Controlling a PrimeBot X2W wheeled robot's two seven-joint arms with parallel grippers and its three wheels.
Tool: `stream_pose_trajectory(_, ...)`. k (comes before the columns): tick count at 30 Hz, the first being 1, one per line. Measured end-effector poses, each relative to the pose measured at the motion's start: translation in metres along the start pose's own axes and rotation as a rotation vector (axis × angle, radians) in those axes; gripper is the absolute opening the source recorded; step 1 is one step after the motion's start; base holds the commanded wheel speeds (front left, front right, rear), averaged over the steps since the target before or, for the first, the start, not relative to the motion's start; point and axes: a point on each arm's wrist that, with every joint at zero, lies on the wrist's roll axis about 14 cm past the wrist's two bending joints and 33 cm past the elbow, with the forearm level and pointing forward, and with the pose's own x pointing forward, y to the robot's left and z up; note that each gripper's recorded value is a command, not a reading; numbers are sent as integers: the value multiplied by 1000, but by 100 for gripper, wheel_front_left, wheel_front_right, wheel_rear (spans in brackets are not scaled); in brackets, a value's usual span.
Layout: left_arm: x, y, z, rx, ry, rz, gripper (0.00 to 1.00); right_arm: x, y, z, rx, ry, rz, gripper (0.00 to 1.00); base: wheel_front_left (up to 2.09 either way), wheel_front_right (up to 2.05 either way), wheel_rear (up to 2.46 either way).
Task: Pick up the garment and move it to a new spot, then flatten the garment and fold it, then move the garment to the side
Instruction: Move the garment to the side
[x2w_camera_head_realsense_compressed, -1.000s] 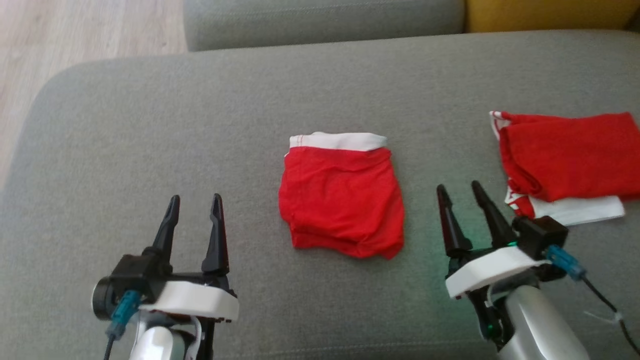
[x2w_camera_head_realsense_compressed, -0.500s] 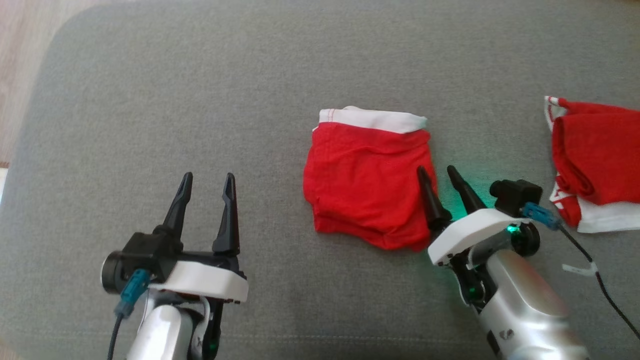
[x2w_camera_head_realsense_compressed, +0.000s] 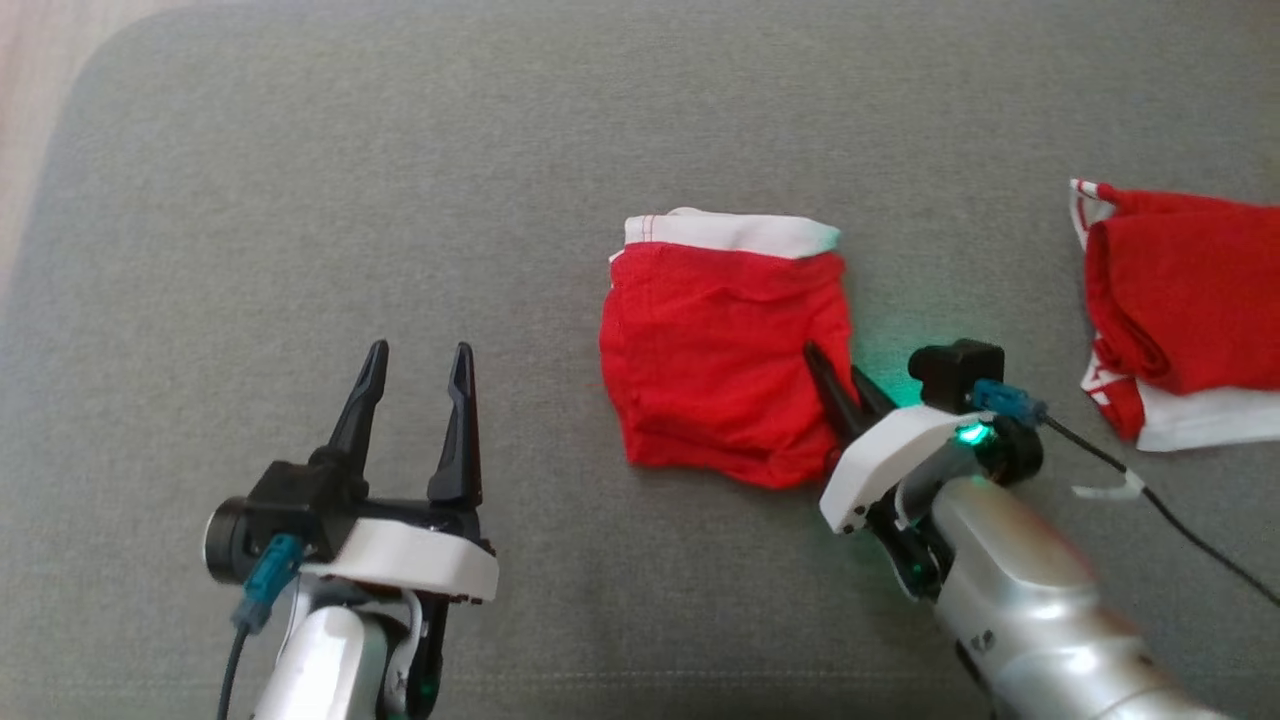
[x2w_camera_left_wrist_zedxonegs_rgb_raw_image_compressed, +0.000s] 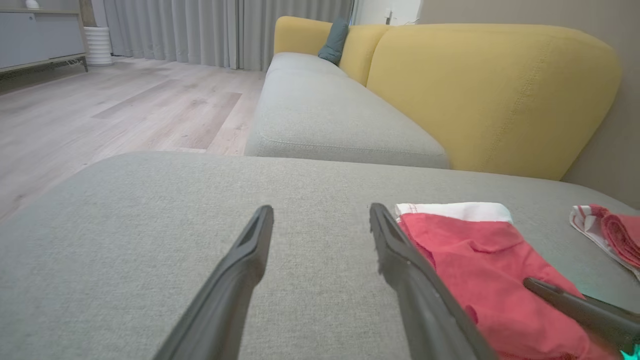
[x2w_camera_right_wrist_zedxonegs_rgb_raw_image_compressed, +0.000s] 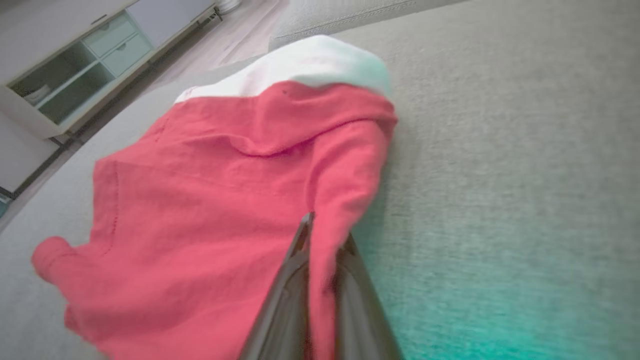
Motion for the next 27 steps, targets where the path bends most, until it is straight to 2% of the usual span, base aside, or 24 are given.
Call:
stream_pose_trajectory(5, 8, -13, 6, -11, -24, -40, 100, 3, -18, 30, -276, -36, -6, 0, 0, 0, 0)
stream_pose_trajectory(8, 15, -25, 9, -20, -37, -76, 100, 0, -41, 64, -490, -83, -26, 0, 0, 0, 0)
stream_pose_trajectory(11, 25, -39, 14, -30, -57, -124, 100, -13, -69, 86, -653, -102, -65, 0, 0, 0, 0)
stream_pose_trajectory(13, 28, -44, 15, -34, -63, -139, 100, -18, -77, 87, -683, -96, -77, 0, 0, 0, 0)
stream_pose_trajectory(21, 50, -89, 10, -52, -70, -287, 100, -65, -150, 91, -861, 39, -193, 0, 0, 0, 0)
stream_pose_trajectory(27, 71, -117, 2, -71, -75, -377, 100, -94, -202, 109, -893, 133, -299, 0, 0, 0, 0)
